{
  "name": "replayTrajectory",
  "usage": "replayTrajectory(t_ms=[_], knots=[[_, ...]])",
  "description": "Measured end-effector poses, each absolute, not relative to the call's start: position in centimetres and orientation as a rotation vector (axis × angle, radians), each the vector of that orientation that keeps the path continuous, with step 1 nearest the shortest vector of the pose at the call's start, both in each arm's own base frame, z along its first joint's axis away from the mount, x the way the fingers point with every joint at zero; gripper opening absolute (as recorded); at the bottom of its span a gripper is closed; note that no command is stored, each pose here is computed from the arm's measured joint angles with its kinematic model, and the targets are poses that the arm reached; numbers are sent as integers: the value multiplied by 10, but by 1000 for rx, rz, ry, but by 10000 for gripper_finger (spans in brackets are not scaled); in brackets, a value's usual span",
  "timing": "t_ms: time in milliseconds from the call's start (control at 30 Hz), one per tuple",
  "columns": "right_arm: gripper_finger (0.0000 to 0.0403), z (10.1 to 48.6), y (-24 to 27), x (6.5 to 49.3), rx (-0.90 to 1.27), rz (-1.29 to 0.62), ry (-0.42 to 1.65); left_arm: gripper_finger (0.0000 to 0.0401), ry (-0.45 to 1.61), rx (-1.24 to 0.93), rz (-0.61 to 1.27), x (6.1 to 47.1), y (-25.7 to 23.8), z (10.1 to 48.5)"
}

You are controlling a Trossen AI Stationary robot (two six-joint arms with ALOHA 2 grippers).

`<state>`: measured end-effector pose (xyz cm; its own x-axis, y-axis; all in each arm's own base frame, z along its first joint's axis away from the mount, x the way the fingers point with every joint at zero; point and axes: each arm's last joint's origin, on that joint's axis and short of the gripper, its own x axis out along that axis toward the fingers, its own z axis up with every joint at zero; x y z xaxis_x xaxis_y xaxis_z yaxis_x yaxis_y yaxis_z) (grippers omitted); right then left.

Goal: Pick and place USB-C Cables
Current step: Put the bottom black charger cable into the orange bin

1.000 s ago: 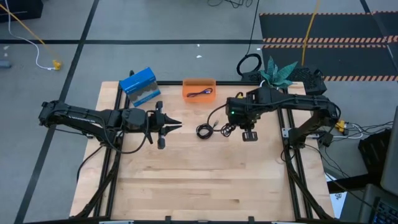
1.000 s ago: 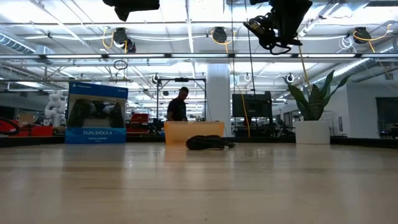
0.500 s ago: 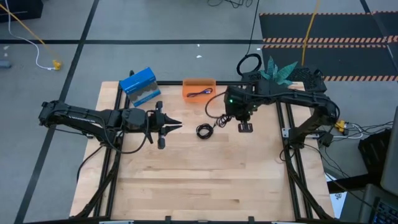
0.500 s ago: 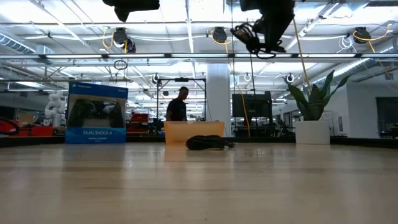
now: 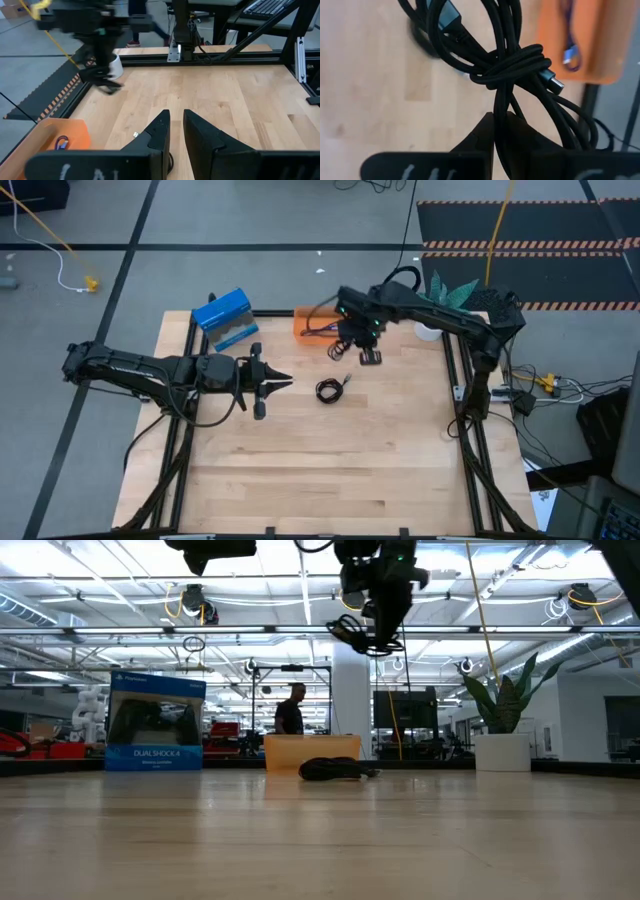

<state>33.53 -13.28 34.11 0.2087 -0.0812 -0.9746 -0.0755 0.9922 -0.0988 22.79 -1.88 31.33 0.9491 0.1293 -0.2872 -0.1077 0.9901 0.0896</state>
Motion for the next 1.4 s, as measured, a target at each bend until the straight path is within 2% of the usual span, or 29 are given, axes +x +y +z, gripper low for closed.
replayTrajectory(t_ms=[367,800,1167,1400], knots=[[15,334,-189,369,-198,-41,1301,58,300,74,121,228,-19,313],[15,293,-228,393,-210,-80,1258,58,299,76,121,228,-19,313],[15,235,-252,411,-156,-56,1299,58,296,76,120,228,-19,313],[15,223,-265,415,-162,-86,1266,58,295,80,120,228,-19,313]])
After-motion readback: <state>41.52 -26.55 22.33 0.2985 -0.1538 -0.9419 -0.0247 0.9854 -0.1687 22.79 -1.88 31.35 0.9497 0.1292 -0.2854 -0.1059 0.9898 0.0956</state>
